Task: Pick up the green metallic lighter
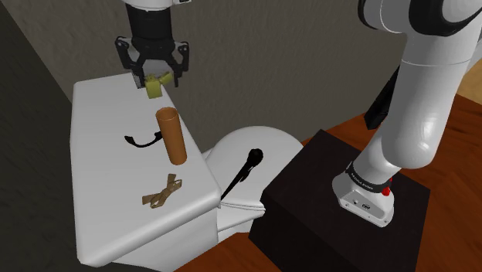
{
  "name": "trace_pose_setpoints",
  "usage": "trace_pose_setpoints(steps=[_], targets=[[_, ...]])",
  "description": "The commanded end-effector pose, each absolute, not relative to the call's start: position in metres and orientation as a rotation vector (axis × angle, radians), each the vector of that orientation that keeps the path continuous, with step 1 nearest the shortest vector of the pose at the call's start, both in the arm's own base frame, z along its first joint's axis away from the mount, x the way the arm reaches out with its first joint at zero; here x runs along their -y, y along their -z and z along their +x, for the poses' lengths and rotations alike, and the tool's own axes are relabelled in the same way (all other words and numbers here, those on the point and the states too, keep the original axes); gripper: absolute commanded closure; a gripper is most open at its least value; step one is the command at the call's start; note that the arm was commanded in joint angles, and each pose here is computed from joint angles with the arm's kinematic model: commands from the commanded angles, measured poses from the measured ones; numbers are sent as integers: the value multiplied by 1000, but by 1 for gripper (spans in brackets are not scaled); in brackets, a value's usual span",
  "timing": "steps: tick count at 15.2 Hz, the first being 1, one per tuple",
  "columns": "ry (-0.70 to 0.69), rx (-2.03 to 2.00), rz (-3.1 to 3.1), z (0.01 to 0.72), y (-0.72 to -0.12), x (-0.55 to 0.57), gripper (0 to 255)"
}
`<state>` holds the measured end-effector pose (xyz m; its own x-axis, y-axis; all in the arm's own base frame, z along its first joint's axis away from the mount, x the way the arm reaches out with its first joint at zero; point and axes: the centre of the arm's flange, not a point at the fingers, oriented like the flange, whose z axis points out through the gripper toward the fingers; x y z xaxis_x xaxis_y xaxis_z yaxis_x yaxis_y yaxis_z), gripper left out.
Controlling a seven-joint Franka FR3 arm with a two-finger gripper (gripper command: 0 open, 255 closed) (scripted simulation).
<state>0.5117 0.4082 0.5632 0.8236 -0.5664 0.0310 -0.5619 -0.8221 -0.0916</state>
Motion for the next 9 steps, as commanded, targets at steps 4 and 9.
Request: trace_pose_setpoints(steps=[4,9], targets=[[86,-907,-2925,512,-590,-409,255],[86,-907,-2925,512,-607,-409,255]])
